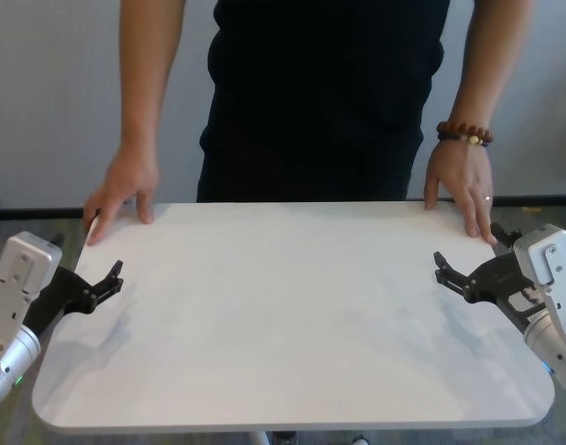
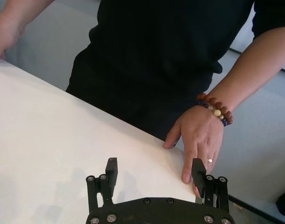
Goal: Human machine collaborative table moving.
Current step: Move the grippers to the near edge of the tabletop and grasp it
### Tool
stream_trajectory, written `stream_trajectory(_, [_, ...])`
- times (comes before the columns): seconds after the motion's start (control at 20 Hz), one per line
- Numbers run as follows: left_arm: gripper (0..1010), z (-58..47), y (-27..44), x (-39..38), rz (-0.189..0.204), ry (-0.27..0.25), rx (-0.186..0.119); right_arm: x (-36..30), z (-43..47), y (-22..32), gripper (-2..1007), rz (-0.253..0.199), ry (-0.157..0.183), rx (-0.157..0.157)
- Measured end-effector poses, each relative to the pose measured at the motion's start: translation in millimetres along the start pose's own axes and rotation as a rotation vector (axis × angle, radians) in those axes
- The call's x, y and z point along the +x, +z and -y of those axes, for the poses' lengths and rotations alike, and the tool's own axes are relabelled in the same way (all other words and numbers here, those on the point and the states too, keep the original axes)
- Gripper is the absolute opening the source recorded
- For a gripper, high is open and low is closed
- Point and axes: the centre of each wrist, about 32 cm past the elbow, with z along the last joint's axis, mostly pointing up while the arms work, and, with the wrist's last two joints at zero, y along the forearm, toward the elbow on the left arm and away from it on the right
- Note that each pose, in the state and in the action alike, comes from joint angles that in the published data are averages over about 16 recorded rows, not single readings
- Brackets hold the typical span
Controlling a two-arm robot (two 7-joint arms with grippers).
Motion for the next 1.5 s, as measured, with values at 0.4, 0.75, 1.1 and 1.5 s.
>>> stream_trajectory(0.4, [1000, 0.0, 0.0, 0.0, 0.0, 0.0, 0.0, 0.0, 0.0, 0.0, 1001, 0.0, 0.0, 0.0])
stream_trajectory(0.75, [1000, 0.0, 0.0, 0.0, 0.0, 0.0, 0.0, 0.0, 0.0, 0.0, 1001, 0.0, 0.0, 0.0])
stream_trajectory(1.1, [1000, 0.0, 0.0, 0.0, 0.0, 0.0, 0.0, 0.0, 0.0, 0.0, 1001, 0.0, 0.0, 0.0])
stream_trajectory(1.5, [1000, 0.0, 0.0, 0.0, 0.0, 0.0, 0.0, 0.0, 0.0, 0.0, 1000, 0.0, 0.0, 0.0])
